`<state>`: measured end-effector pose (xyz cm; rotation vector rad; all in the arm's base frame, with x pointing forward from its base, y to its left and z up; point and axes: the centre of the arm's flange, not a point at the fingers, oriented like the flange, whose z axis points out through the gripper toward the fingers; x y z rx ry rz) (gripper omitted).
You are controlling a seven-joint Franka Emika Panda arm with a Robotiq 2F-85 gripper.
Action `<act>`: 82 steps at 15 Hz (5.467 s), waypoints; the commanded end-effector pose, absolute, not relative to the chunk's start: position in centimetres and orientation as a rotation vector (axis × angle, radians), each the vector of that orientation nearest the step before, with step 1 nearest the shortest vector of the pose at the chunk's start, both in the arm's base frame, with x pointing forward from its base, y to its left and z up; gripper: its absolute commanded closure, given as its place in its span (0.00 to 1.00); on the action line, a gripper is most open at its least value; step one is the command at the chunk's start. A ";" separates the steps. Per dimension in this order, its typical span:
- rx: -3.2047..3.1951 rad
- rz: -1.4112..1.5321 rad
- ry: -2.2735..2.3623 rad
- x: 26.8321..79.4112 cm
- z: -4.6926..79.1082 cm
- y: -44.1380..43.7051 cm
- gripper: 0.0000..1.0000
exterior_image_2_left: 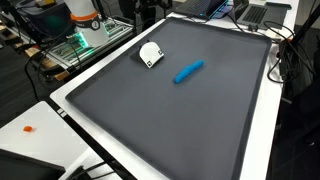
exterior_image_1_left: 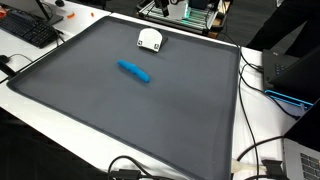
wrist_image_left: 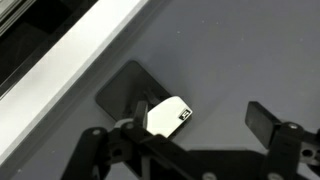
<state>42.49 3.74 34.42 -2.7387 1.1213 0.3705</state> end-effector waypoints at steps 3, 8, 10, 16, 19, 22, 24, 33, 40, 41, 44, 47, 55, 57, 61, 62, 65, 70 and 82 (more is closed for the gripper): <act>-2.484 0.282 1.475 42.9 30.6 3.4 0.00; -2.318 0.231 1.795 42.7 28.5 1.7 0.00; -2.287 0.252 1.852 42.5 28.3 1.2 0.00; -2.309 0.358 1.870 41.6 27.3 0.4 0.00; -2.329 0.350 1.875 41.4 26.5 0.3 0.00; -2.374 0.342 1.850 41.2 25.6 0.6 0.00; -2.385 0.335 1.849 41.1 25.3 0.5 0.00; -2.373 0.237 1.868 41.5 24.6 0.8 0.00; -2.397 0.158 1.892 42.0 23.5 0.9 0.00; -2.392 0.153 1.898 42.1 23.4 0.9 0.00; -2.374 0.135 1.916 42.3 23.1 1.1 0.00; -2.362 0.124 1.927 42.4 22.9 1.3 0.00; -2.308 0.102 1.975 42.7 22.9 1.3 0.12; -2.296 0.093 1.989 42.8 22.9 1.2 0.38; -2.276 0.081 2.008 42.9 23.0 1.2 0.69; -2.272 0.078 2.012 42.9 23.0 1.2 0.78; -2.261 0.078 2.021 43.0 23.0 1.2 0.99; -2.233 0.089 2.039 42.9 23.3 1.0 0.99; -2.319 0.091 1.908 44.5 31.0 2.3 0.99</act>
